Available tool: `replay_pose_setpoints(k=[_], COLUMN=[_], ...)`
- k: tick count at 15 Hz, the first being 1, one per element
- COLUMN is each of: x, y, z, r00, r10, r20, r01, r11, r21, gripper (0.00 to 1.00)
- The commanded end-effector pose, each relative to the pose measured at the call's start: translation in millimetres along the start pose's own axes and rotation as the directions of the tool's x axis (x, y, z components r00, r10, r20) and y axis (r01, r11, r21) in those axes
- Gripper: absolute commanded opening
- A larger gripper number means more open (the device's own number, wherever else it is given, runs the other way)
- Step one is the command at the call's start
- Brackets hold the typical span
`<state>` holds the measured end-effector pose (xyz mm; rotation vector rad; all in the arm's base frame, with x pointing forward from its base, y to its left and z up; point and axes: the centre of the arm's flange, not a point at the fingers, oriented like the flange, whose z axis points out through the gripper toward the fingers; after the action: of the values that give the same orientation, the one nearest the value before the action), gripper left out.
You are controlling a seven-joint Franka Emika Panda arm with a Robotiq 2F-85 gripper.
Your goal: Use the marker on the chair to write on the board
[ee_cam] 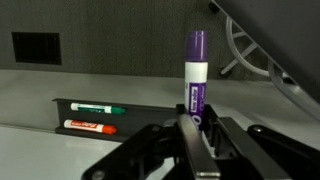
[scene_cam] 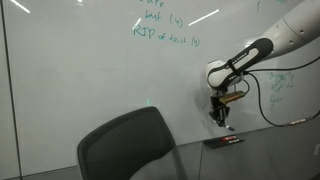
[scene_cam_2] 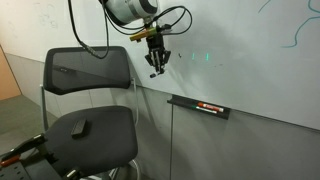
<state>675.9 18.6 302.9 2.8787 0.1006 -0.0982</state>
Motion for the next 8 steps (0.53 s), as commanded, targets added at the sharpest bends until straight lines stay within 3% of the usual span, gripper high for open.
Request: replay_pose_setpoints(k=[1, 8], x=[-24, -9], y=[-25, -62], z=[-2, -1], r00=[0.995, 0.971], r10=[-0.091, -0.169], r20=[-0.039, -0.169], r01=[0.091, 0.161], r11=[0.996, 0.985], r21=[0.018, -0.056], gripper=[0.08, 0.08])
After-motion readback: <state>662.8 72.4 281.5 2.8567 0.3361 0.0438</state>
